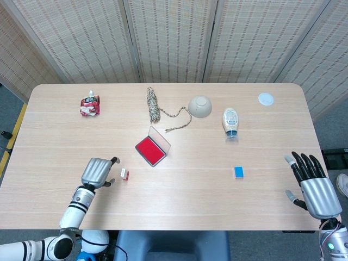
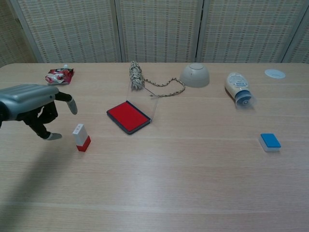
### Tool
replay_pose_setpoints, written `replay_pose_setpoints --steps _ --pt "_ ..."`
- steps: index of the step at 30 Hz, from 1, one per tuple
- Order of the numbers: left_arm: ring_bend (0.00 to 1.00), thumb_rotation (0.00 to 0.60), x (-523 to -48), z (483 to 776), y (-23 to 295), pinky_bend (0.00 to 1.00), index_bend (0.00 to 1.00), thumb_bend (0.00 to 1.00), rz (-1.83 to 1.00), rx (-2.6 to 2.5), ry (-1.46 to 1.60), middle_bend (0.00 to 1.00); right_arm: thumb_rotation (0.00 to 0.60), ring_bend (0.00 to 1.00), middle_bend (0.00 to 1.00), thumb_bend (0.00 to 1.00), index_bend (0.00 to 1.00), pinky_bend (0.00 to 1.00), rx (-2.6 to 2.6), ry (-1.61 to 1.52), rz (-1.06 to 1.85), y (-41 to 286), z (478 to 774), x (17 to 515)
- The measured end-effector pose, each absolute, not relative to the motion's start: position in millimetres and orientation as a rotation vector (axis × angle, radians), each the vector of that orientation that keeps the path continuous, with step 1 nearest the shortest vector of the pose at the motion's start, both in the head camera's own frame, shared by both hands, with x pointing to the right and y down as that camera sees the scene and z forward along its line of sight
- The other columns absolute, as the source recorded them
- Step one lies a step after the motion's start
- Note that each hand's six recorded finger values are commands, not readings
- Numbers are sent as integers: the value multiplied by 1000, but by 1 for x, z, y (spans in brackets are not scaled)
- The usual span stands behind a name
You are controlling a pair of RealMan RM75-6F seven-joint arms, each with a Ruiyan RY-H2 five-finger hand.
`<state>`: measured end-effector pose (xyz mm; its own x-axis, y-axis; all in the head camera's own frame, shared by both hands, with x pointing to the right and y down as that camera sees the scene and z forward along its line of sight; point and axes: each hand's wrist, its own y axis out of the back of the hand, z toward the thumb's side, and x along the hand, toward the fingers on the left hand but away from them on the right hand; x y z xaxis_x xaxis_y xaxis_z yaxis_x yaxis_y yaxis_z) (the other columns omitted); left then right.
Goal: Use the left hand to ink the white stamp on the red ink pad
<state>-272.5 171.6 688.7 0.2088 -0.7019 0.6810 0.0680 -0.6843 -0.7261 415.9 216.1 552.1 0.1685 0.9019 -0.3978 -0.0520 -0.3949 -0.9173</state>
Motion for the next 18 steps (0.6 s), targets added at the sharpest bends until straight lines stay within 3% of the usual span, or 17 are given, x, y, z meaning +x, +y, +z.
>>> replay_pose_setpoints --steps 18 --pt "724 600 -258 704 168 797 383 286 -1623 -1839 549 940 600 0 0 234 0 0 -1562 -875 1341 217 541 420"
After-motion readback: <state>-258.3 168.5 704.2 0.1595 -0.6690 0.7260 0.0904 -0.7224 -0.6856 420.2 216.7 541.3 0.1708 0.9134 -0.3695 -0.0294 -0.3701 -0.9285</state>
